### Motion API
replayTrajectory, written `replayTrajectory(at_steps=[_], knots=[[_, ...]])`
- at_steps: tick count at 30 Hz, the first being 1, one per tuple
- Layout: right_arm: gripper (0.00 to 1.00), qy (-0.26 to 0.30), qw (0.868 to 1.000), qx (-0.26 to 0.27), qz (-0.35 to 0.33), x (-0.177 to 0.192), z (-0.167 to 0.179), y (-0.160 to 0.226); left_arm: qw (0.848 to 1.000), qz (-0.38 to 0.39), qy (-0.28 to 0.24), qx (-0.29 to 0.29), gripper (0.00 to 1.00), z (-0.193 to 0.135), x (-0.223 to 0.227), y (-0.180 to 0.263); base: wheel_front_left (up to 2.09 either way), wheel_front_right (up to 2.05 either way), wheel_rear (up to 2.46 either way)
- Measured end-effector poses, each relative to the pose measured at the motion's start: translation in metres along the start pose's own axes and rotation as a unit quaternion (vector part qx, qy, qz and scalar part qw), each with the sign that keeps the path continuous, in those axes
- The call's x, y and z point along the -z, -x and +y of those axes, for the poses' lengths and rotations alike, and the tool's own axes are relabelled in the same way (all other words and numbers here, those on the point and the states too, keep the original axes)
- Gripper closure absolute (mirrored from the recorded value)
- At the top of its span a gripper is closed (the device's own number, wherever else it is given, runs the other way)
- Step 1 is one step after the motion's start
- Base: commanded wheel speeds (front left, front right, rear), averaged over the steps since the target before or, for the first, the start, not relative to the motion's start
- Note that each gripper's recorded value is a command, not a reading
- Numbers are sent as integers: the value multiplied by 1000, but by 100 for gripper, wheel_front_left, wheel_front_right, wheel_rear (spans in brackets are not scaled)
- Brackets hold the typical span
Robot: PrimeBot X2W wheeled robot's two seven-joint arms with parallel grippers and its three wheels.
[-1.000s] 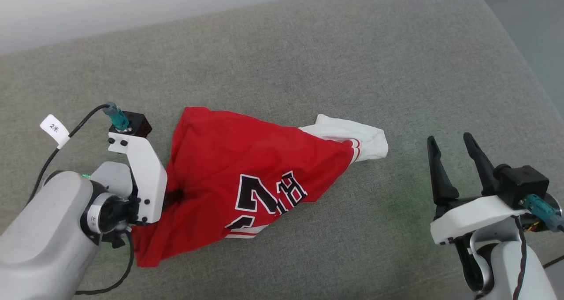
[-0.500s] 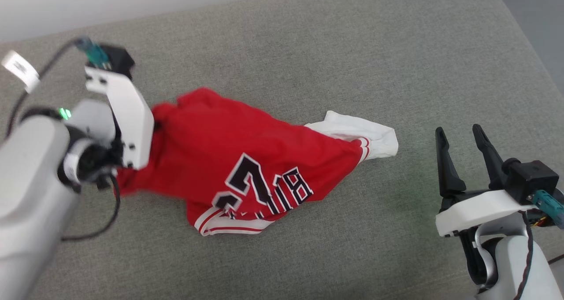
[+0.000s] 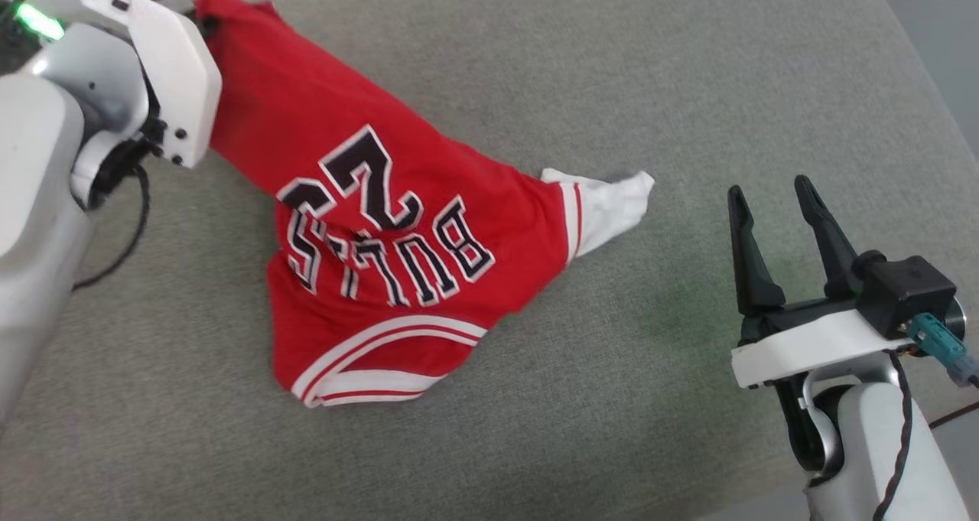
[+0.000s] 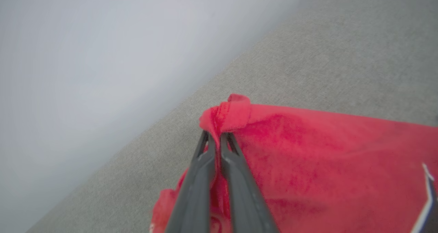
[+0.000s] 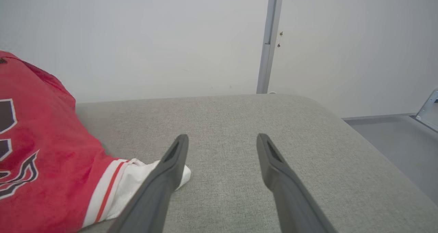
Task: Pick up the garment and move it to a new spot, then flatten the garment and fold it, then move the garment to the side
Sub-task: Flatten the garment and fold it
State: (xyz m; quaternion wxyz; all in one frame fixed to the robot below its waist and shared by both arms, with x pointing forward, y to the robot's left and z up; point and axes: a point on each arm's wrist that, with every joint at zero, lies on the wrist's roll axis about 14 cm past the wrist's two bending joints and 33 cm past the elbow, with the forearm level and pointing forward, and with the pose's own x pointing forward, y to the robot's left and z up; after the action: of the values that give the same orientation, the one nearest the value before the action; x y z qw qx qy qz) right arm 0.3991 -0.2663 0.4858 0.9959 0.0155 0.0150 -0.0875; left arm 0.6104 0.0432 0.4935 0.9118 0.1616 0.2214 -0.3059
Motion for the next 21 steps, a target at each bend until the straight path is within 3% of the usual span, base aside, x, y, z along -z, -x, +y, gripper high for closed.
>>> replayTrajectory(at_steps=[5, 8, 9, 11, 21], knots=[[0, -1, 1000, 2, 13, 11, -1, -4, 999, 34, -15, -4, 100, 3, 31, -31, 0, 0, 0], [0, 2, 1000, 7, 22, 18, -5, -6, 996, 83, -5, 33, 100, -23, 61, -47, 0, 0, 0], [0, 1, 1000, 9, 23, 19, -6, -6, 995, 93, -1, 47, 71, -32, 66, -50, 0, 0, 0], [0, 0, 1000, 11, 28, 23, -7, -6, 992, 110, 4, 61, 0, -39, 75, -51, 0, 0, 0], [0, 0, 1000, -2, 10, 15, 2, -13, 988, 127, 58, 61, 0, -23, 53, -17, 0, 0, 0]])
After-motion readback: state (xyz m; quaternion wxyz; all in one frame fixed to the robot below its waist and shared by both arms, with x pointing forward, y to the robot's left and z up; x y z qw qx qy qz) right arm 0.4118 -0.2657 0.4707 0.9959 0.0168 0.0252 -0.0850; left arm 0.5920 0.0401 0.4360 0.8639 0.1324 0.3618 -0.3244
